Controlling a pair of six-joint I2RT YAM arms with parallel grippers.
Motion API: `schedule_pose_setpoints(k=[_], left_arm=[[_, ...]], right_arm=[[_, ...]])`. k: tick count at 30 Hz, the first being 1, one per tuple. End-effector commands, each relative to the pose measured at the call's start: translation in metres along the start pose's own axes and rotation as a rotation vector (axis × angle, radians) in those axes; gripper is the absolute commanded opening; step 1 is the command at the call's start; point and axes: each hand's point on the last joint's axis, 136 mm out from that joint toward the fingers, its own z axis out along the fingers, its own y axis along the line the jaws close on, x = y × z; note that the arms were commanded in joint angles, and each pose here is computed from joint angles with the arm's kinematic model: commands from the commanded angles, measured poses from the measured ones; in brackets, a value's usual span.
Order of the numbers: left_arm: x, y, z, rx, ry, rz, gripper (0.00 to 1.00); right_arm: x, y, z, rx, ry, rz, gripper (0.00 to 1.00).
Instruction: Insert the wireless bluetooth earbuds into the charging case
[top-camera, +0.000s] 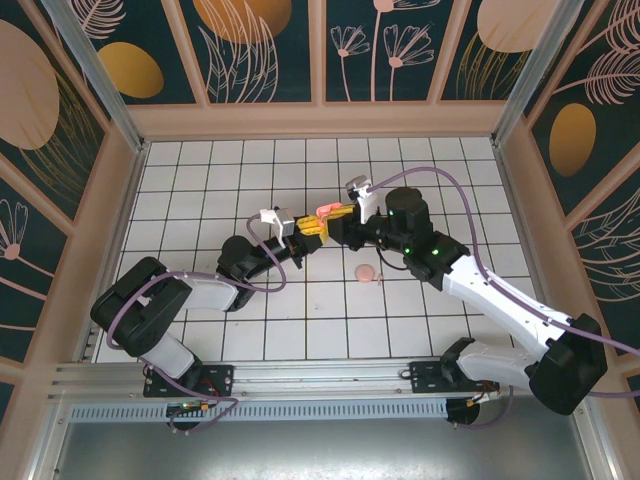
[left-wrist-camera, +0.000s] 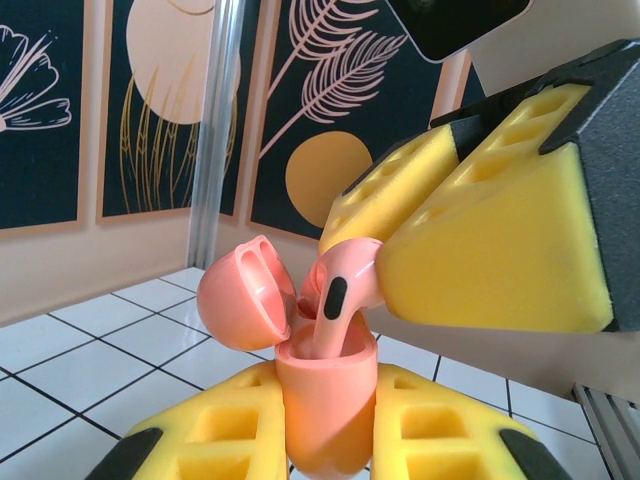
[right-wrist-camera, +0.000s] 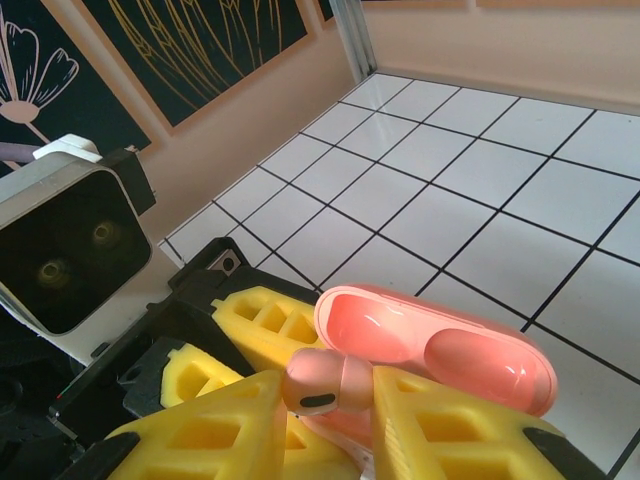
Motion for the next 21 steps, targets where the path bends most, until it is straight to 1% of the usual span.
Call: schedule_pose_setpoints(k=[1,21], left_arm=[[-0.0534,-0.0338,-0.0024,0.119,-0.169,0.127,0.13],[-0.0537,-0.0355,-0.0023,0.124,-0.162,0.136,0.13]], right_arm=[[0.0141,-0.021,0.0007,0.08,0.069,0.016,0.27],[0.0144,-0.0198,0.0033,0.071,0.095,0.009,0.29]])
